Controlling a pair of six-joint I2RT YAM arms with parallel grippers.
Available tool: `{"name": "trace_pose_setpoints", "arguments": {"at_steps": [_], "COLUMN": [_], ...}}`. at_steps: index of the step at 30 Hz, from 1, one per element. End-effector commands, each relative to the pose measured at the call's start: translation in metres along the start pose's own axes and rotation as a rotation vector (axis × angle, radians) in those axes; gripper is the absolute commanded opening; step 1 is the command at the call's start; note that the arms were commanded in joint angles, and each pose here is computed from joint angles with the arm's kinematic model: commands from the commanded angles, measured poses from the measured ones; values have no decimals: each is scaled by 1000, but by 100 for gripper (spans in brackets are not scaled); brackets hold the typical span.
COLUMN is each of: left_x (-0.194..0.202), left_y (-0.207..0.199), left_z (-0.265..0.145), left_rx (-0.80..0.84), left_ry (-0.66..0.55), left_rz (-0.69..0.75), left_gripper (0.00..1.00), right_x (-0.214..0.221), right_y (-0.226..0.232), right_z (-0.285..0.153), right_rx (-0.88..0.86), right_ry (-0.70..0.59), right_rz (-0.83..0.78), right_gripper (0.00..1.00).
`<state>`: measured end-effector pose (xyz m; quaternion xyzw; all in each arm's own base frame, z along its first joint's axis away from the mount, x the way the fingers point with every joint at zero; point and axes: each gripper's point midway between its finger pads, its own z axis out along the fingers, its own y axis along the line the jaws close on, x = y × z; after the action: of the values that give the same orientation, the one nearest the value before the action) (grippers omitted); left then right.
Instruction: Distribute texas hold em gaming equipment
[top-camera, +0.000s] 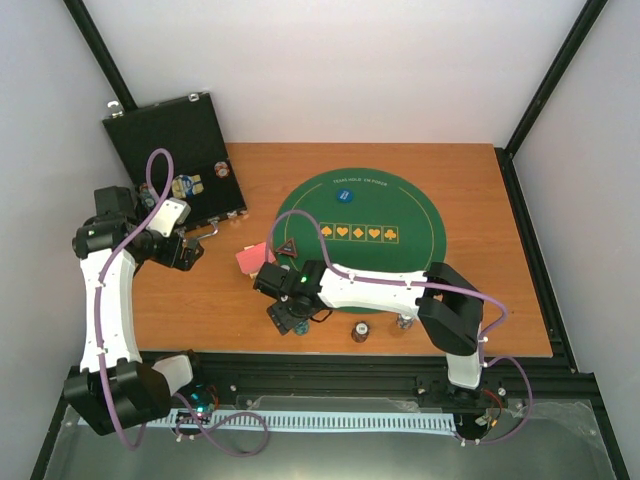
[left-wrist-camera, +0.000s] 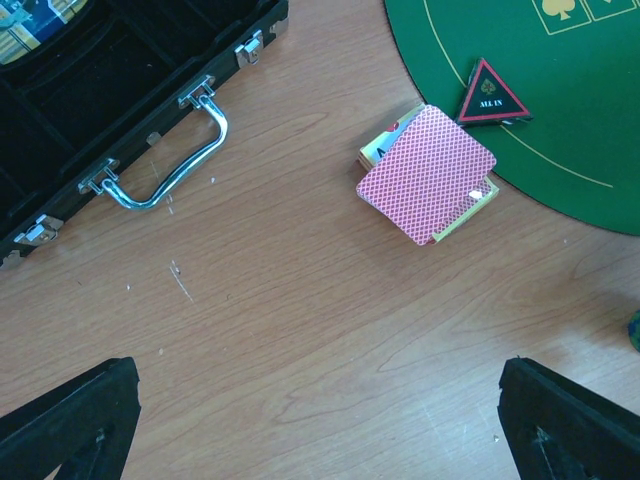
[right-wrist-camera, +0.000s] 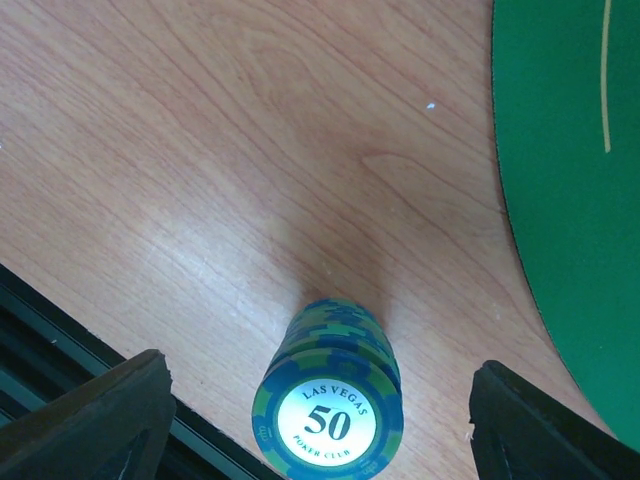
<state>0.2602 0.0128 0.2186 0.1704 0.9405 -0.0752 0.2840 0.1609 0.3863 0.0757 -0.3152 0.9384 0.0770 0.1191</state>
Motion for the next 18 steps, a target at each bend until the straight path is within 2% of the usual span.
{"name": "trace_pose_setpoints", "arguments": {"at_steps": [1,11,18], "left_x": [-1,-2,-4], "left_y": [-2,0,-1], "left_z": [-6,-6,-8], "left_rx": [-12,-16,-16], "left_ry": [-23,-17,-24], "left_rz": [16,22,26], "left_gripper": [100,100,100], "right_x": [4,17,17], "right_y": [4,2,3], "right_z": [7,17,19], "right_rx": [-17,-8,-14], "right_ry": [14,42,41], "right_rz": [14,21,17], "right_gripper": [80,71,69]}}
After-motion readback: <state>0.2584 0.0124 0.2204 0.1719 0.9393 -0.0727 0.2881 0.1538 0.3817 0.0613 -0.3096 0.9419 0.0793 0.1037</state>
